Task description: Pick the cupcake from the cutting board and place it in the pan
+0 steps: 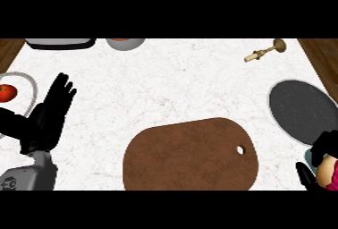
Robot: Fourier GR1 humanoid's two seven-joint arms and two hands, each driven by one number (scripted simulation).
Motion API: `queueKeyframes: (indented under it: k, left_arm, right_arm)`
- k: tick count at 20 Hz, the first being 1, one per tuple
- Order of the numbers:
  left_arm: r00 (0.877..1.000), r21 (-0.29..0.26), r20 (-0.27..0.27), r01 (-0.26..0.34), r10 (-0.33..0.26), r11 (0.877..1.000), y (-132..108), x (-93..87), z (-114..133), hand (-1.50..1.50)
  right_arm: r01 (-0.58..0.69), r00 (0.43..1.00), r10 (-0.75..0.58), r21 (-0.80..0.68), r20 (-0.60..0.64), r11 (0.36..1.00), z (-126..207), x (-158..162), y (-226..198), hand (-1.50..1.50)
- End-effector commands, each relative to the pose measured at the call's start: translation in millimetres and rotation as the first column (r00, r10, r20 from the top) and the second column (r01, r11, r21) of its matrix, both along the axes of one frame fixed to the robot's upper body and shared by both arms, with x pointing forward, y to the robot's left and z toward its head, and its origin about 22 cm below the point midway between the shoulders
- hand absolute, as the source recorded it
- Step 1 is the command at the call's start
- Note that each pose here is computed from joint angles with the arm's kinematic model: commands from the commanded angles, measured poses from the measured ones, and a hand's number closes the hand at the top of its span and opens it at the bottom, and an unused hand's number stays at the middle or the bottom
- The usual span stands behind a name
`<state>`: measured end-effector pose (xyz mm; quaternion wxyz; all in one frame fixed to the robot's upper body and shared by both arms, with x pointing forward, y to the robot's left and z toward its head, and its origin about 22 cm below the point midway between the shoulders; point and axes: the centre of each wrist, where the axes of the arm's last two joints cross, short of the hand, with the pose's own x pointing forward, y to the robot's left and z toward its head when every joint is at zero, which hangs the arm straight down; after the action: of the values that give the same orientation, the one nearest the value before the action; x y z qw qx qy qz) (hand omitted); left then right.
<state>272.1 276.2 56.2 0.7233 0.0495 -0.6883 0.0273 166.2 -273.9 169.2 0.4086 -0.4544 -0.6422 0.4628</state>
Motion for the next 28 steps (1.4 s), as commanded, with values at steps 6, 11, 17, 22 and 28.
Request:
queueKeyframes:
  k: [6, 11, 17, 22, 28]
  left_arm:
    - [1.000, 0.006, -0.009, 0.027, -0.027, 1.000, -9, 1.5, 12, 0.00]
    - [0.999, 0.016, 0.006, 0.032, -0.032, 0.999, -21, 2.5, -3, 0.00]
    - [0.999, -0.007, 0.007, 0.033, -0.033, 0.999, -10, 14.2, 10, 0.00]
    - [0.999, 0.002, 0.016, 0.030, -0.031, 1.000, -1, 1.9, 9, 0.00]
    - [0.999, 0.009, 0.011, 0.039, -0.039, 0.999, -3, -1.5, 9, 0.00]
  right_arm:
    - [0.093, 0.993, -0.103, 0.176, 0.049, 0.980, 20, 55, -85, 1.50]
    - [0.143, 0.984, -0.163, 0.233, 0.069, 0.962, 5, 90, -144, 1.50]
    - [0.083, 0.995, -0.096, 0.244, 0.039, 0.966, -41, 118, -183, 1.50]
    - [0.033, 0.999, -0.026, 0.236, -0.033, 0.971, -70, 149, -187, 1.50]
    - [0.041, 0.997, -0.029, 0.169, -0.072, 0.985, -130, 169, -164, 1.50]
